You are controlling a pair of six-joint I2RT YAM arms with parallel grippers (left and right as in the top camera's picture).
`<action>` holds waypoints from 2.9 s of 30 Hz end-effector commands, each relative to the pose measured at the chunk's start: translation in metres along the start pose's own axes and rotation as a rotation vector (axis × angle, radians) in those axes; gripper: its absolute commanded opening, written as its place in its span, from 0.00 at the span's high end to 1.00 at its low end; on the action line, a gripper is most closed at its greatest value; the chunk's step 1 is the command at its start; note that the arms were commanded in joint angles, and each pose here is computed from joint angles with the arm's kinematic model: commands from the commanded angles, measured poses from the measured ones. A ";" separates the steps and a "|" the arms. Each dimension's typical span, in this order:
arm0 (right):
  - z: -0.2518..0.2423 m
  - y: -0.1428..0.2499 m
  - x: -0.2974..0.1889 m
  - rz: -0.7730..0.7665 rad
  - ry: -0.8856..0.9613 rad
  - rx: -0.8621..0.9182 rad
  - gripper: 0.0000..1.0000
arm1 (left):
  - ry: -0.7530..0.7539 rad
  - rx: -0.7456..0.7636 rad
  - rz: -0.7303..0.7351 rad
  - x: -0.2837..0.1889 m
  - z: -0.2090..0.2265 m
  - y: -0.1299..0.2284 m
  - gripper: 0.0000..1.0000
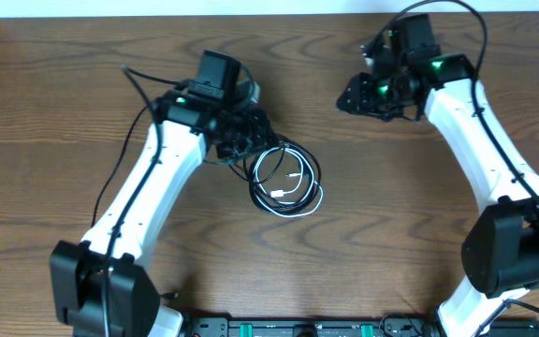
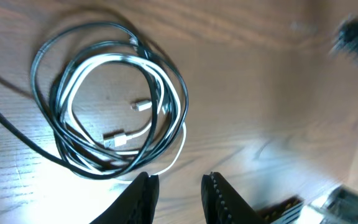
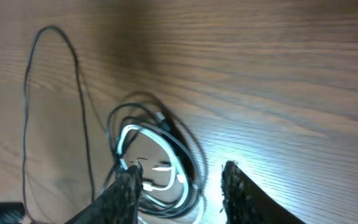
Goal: Untangle cables
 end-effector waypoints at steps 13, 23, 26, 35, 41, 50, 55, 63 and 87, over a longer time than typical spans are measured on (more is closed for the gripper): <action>-0.010 0.000 -0.002 0.009 0.023 -0.073 0.50 | -0.220 0.237 -0.015 0.038 0.012 -0.010 0.56; -0.011 0.001 -0.002 0.014 0.032 -0.098 0.45 | -0.203 0.337 0.030 0.075 0.022 -0.019 0.49; -0.011 0.001 -0.002 0.015 0.033 -0.098 0.44 | -0.204 0.352 0.040 0.082 0.025 -0.020 0.45; -0.012 0.000 -0.002 0.005 0.059 -0.100 0.43 | -0.115 0.381 -0.003 0.079 0.009 -0.033 0.44; -0.013 0.000 -0.002 -0.001 0.073 -0.101 0.43 | -0.103 0.314 -0.046 0.052 -0.012 -0.044 0.44; -0.017 -0.003 -0.003 -0.018 0.108 -0.096 0.42 | -0.234 0.016 0.028 0.039 -0.025 -0.017 0.51; -0.017 -0.003 -0.003 -0.019 0.108 -0.096 0.42 | -0.285 -0.027 0.094 0.066 -0.027 0.003 0.51; -0.018 -0.002 -0.003 -0.017 0.116 -0.094 0.42 | -0.341 -0.090 0.151 0.104 -0.017 0.013 0.51; -0.018 -0.002 -0.003 -0.017 0.116 -0.095 0.41 | -0.392 -0.083 0.137 0.166 0.009 0.004 0.57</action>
Point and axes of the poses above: each gripper's point midway between its finger pads, its own x axis out along the fingers, its own z axis along the line the jaws close on, y = z × x, the point moved 8 cm from there along -x, back along the fingers, and after that the axes turned 7 degrees about x, right-handed, at the moved point
